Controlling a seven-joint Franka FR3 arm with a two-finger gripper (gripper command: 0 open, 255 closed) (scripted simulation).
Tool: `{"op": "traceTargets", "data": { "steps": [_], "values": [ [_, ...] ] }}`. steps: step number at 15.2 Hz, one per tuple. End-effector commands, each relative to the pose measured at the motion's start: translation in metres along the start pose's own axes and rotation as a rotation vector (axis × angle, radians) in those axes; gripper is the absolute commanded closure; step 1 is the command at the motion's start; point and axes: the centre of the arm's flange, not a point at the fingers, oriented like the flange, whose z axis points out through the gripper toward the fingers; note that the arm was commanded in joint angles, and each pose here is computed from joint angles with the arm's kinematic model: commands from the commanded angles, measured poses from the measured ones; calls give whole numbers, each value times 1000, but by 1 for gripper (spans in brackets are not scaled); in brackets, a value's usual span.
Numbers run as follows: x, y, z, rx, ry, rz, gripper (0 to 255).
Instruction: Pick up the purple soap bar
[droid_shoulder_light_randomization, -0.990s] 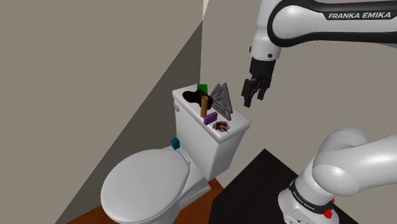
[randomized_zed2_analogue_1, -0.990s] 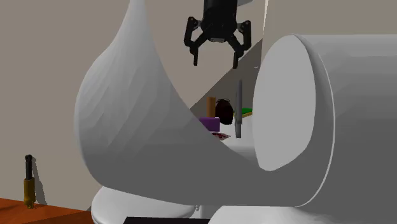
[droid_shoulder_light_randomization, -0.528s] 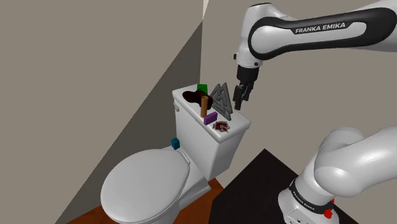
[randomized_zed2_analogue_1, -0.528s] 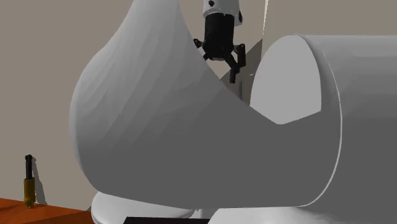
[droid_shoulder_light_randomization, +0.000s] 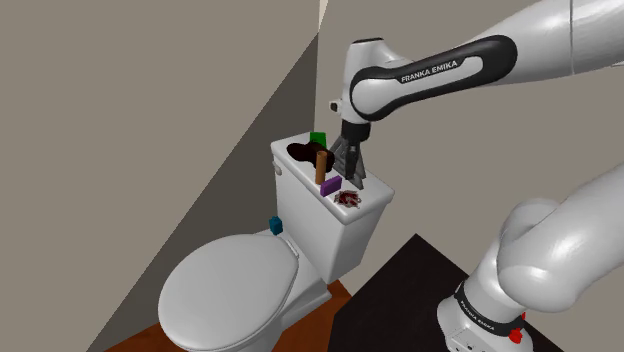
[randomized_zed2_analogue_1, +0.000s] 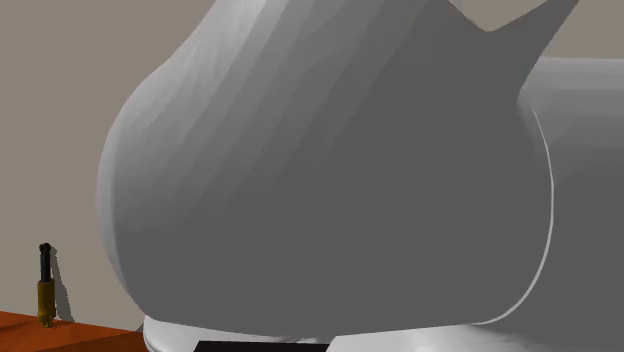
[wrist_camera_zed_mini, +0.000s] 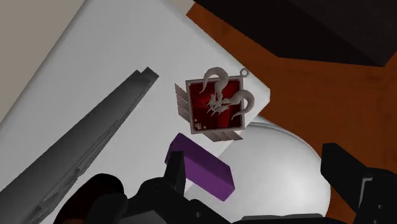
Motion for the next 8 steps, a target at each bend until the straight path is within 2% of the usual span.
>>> {"op": "traceTargets", "data": {
  "steps": [1,6,8],
  "values": [
    [23,4,15,-15,7,-103,0],
    [75,5,49,-50,22,-345,0],
    [81,5,58,-53,24,-373,0]
  ]
}}
